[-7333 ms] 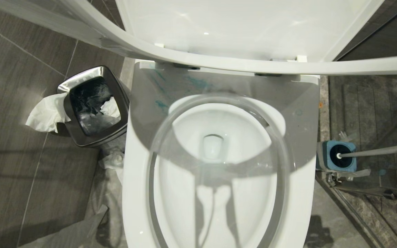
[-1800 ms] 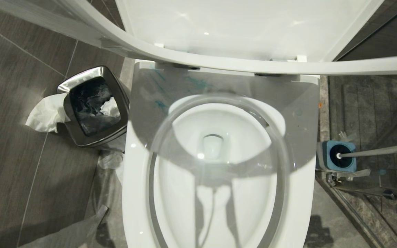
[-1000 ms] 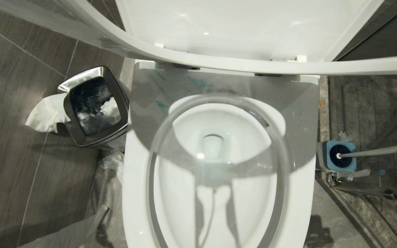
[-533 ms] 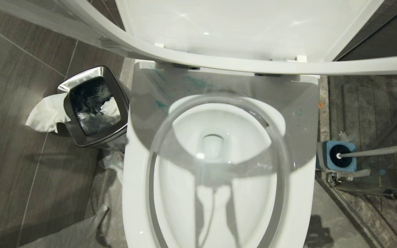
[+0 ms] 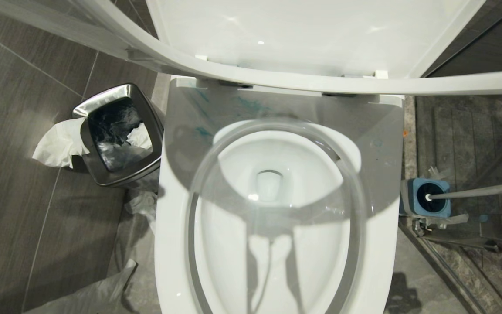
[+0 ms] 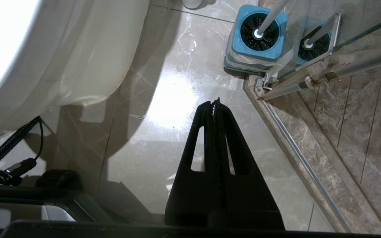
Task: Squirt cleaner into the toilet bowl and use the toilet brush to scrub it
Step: Close the toilet lid
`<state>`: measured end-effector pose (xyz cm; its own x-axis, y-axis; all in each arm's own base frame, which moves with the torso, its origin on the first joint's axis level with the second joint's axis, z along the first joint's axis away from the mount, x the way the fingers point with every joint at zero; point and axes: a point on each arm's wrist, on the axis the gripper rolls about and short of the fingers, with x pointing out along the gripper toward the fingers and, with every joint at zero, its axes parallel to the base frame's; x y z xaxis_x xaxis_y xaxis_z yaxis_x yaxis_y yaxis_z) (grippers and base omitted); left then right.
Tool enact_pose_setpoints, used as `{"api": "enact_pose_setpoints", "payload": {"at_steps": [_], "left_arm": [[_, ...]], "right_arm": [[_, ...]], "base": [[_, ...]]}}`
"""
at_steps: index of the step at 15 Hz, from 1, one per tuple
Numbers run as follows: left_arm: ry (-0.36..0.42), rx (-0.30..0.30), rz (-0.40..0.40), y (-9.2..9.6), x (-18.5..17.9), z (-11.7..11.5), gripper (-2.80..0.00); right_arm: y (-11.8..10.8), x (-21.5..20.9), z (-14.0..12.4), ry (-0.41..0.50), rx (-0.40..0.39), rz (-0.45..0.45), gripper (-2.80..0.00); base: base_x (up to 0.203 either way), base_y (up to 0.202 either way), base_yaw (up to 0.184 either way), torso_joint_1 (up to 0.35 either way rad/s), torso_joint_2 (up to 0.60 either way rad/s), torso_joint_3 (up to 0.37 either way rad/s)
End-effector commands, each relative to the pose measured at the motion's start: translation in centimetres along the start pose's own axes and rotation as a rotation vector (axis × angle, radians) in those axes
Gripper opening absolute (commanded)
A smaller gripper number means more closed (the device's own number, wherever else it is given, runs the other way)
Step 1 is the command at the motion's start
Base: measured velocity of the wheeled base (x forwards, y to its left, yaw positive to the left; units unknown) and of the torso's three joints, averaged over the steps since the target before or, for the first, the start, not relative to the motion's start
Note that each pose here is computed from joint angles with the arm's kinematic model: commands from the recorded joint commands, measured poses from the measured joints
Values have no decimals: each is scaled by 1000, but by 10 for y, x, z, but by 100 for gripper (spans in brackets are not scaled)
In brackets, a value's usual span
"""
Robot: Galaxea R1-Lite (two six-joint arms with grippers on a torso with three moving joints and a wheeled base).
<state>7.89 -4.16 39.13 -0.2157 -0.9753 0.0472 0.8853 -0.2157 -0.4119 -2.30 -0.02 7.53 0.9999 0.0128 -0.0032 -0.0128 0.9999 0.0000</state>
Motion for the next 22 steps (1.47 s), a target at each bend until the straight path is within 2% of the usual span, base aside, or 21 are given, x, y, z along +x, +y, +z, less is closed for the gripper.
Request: {"api": "enact_pose_setpoints", "payload": {"at_steps": [1,10,15,19,21,22], "left_arm": [[19,-8,-23,6,3,3,-280],[21,55,-32,25,6,39,-280],[21,62,-33,23,6,40,-280],[13,96,-14,16,3,38,-280],[13,61,-13,9,3,28,-280],[13,14,-12,7,2,19,-280]], "right_arm": [[0,0,0,1,0,1,-280],[0,0,0,1,0,1,-280],[0,0,0,1,0,1,-280],[0,0,0,3,0,1,-280],[0,0,0,1,0,1,-280],[0,0,0,1,0,1,-280]], "base": [[0,0,0,0,0,0],[0,0,0,0,0,0],[0,0,0,0,0,0],[0,0,0,0,0,0],[0,0,0,0,0,0],[0,0,0,0,0,0]]}}
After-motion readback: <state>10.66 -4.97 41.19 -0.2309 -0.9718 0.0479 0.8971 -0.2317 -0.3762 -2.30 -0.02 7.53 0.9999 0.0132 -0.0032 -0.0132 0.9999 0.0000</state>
